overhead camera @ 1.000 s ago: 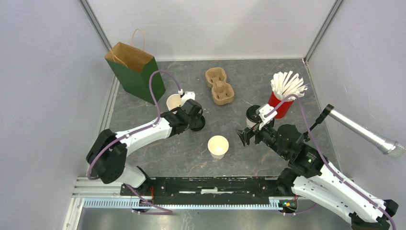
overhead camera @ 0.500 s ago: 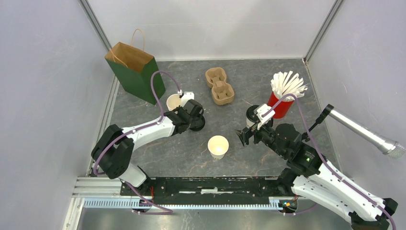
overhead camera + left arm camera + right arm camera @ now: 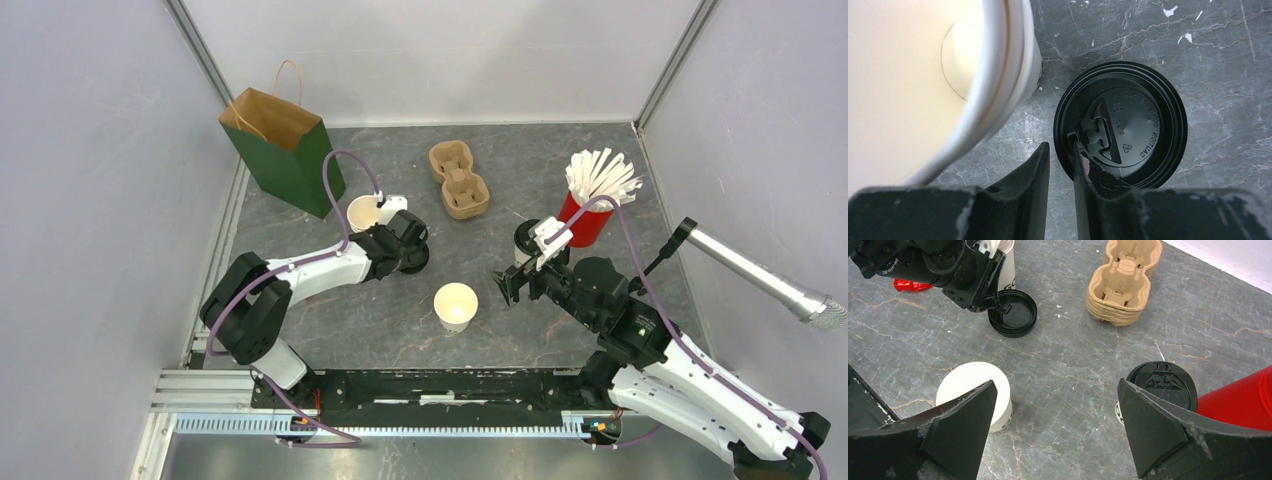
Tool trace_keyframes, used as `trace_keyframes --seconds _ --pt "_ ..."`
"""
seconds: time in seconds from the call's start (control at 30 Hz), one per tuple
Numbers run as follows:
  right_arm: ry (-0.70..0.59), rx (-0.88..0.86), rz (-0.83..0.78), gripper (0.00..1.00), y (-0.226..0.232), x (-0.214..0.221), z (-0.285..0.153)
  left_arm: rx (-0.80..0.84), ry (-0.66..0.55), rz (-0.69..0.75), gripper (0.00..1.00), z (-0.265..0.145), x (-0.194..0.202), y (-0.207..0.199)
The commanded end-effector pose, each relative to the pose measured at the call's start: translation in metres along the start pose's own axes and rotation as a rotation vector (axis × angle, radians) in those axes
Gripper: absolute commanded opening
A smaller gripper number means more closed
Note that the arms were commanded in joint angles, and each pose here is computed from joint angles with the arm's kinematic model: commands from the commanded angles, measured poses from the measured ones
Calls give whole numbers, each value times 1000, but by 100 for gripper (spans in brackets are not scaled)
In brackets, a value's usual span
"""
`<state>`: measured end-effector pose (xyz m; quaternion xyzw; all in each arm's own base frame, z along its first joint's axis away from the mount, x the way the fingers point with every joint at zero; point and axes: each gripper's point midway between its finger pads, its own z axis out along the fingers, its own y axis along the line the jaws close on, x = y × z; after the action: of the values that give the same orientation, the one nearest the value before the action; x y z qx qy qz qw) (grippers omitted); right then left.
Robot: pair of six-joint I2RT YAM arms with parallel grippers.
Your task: Pack the takeout coffee
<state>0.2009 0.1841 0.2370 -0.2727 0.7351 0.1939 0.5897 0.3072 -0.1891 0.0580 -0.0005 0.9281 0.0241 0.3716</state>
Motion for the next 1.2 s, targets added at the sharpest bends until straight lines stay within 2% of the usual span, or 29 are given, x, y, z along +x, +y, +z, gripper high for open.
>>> trace_keyframes --seconds 0.0,0.27,0.47,1.17 --pt "-59 -3 -3 98 0 -17 0 -10 -42 -49 29 7 -11 -4" --pt "-43 1 -3 98 0 -10 2 21 -52 -57 17 1 -20 -9" --pt "-33 -3 1 98 1 -5 5 37 -56 -54 3 -5 -25 -11" --pt "-42 -24 -5 98 6 10 12 157 -182 -91 2 -58 -84 -20"
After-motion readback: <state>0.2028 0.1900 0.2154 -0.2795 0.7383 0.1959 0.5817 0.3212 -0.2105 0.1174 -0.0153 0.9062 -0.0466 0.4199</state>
